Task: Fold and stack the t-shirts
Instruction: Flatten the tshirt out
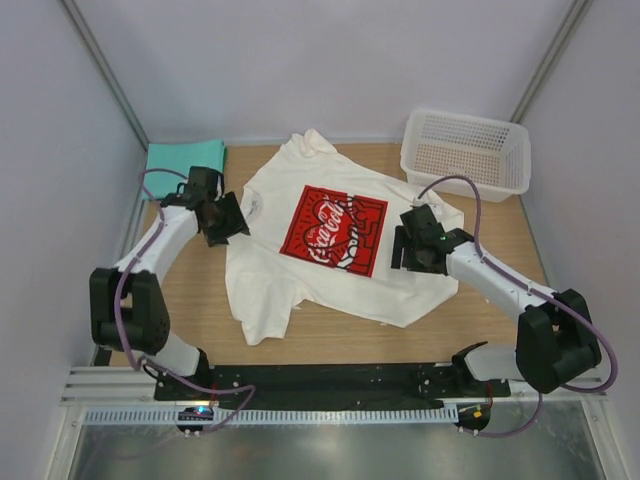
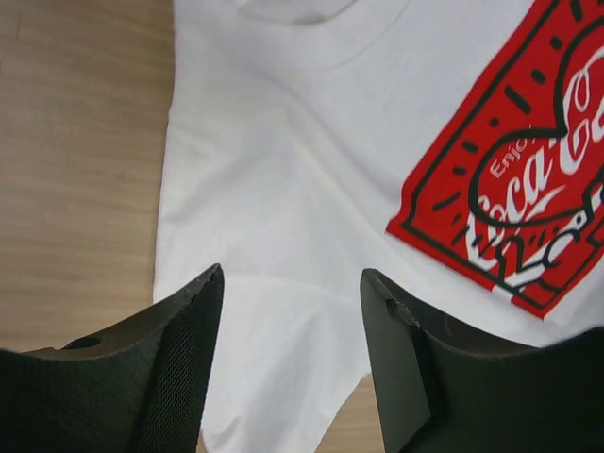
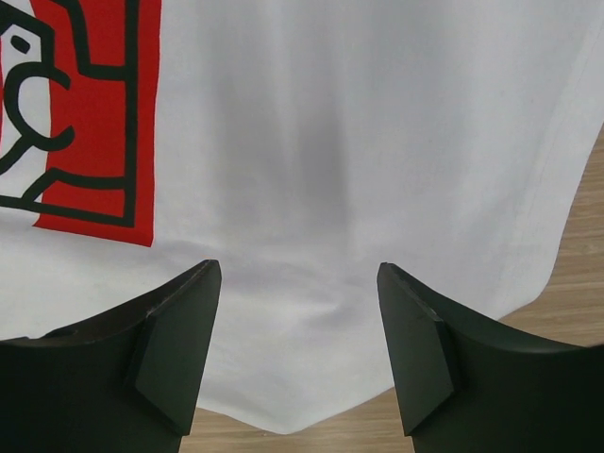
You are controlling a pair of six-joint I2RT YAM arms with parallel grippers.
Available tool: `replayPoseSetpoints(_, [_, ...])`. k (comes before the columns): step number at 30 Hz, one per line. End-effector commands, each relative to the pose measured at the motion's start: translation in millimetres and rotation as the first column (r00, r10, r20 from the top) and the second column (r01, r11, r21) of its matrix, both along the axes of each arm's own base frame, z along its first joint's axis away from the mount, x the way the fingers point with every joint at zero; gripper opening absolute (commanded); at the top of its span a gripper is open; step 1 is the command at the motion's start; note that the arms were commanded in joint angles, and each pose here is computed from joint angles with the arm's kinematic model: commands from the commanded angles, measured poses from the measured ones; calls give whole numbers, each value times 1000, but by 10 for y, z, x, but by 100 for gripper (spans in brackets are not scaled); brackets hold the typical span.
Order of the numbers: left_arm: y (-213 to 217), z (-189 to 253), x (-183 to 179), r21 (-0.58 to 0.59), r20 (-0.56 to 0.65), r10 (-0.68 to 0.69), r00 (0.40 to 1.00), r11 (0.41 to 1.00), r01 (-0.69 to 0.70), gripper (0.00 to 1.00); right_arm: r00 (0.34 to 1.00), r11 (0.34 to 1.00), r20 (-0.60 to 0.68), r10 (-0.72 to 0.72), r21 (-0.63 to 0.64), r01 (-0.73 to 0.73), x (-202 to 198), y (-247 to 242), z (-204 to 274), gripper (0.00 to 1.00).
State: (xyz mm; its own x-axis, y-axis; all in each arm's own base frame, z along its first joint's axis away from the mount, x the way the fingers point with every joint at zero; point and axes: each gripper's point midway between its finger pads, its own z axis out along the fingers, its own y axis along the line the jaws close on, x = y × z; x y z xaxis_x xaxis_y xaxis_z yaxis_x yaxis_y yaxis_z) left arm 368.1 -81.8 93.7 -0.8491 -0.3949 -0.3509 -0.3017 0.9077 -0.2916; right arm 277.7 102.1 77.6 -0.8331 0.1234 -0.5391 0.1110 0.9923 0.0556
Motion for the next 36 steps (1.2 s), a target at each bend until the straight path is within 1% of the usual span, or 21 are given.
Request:
replayPoseSetpoints(1, [159, 115, -603, 35, -5, 27, 1000, 999, -26, 61, 997, 996, -5, -77, 34, 77, -64, -67, 35, 72])
replayPoseSetpoints(3, [175, -9, -963, 2, -43, 79, 996, 997, -79, 61, 991, 987, -45, -129, 90, 132, -174, -76, -23, 70])
replayPoseSetpoints(4, [160, -60, -1069, -35, -63, 96, 993, 995, -98, 62, 987, 981, -45, -153, 117, 157, -214, -89, -2, 70])
replayPoseSetpoints(5, [152, -98, -1149, -58, -72, 119, 990, 991, -124, 62, 978, 972, -75, -193, 122, 201, -303, -154, -70, 70])
replayPoseSetpoints(6, [140, -232, -1301, -76, -117, 152, 981, 984, -162, 62, 963, 954, -88, -255, 143, 265, -347, -186, -77, 70])
replayPoseSetpoints(7, [132, -228, -1310, -100, -100, 170, 980, 979, -180, 62, 953, 940, -92, -289, 161, 301, -423, -225, -45, 70])
replayPoseSetpoints(9, [85, -337, -1392, -138, -138, 199, 970, 966, -217, 63, 918, 898, -123, -378, 191, 395, -560, -321, -113, 70])
replayPoseSetpoints(13, [79, -515, -1436, -161, -214, 240, 947, 947, -277, 62, 875, 832, -159, -457, 272, 484, -754, -393, -209, 68])
replayPoseSetpoints(15, [61, -591, -1455, -173, -240, 250, 938, 940, -295, 62, 858, 807, -175, -482, 294, 513, -827, -428, -297, 65])
replayPoseSetpoints(17, [67, -658, -1486, -165, -267, 271, 925, 932, -321, 62, 851, 793, -210, -481, 310, 524, -902, -394, -380, 63])
replayPoseSetpoints(20, [104, -740, -1488, -150, -265, 294, 918, 928, -340, 61, 847, 793, -226, -481, 300, 530, -982, -403, -471, 62])
replayPoseSetpoints(24, [128, -851, -1506, -136, -282, 303, 910, 927, -351, 52, 847, 792, -236, -476, 304, 530, -1017, -387, -573, 61])
replayPoseSetpoints(25, [118, -865, -1517, -141, -291, 302, 908, 925, -353, 44, 846, 794, -241, -475, 296, 531, -1032, -393, -593, 60])
replayPoseSetpoints(26, [110, -878, -1524, -145, -298, 298, 907, 925, -352, 41, 849, 799, -240, -471, 292, 526, -1032, -398, -607, 59])
replayPoseSetpoints(27, [106, -884, -1523, -149, -298, 296, 908, 925, -351, 38, 851, 801, -236, -470, 292, 523, -1020, -399, -613, 57])
replayPoseSetpoints(28, [97, -879, -1522, -154, -297, 295, 908, 924, -351, 31, 850, 801, -237, -471, 289, 524, -1021, -405, -624, 50])
replayPoseSetpoints(29, [93, -873, -1507, -159, -288, 296, 911, 923, -350, 27, 852, 806, -235, -467, 284, 520, -1019, -409, -639, 46])
replayPoseSetpoints(30, [98, -854, -1498, -166, -280, 299, 912, 921, -353, 19, 860, 812, -232, -454, 289, 507, -993, -393, -646, 38])
replayPoseSetpoints(32, [123, -788, -1454, -176, -260, 302, 917, 919, -353, 9, 867, 820, -234, -440, 291, 494, -967, -375, -636, 27])
replayPoseSetpoints(33, [123, -714, -1431, -184, -237, 295, 926, 922, -340, 0, 878, 832, -230, -421, 288, 474, -960, -369, -626, 17])
replayPoseSetpoints(36, [228, -499, -1413, -134, -183, 291, 939, 939, -317, 0, 901, 855, -238, -361, 300, 422, -967, -309, -513, 6])
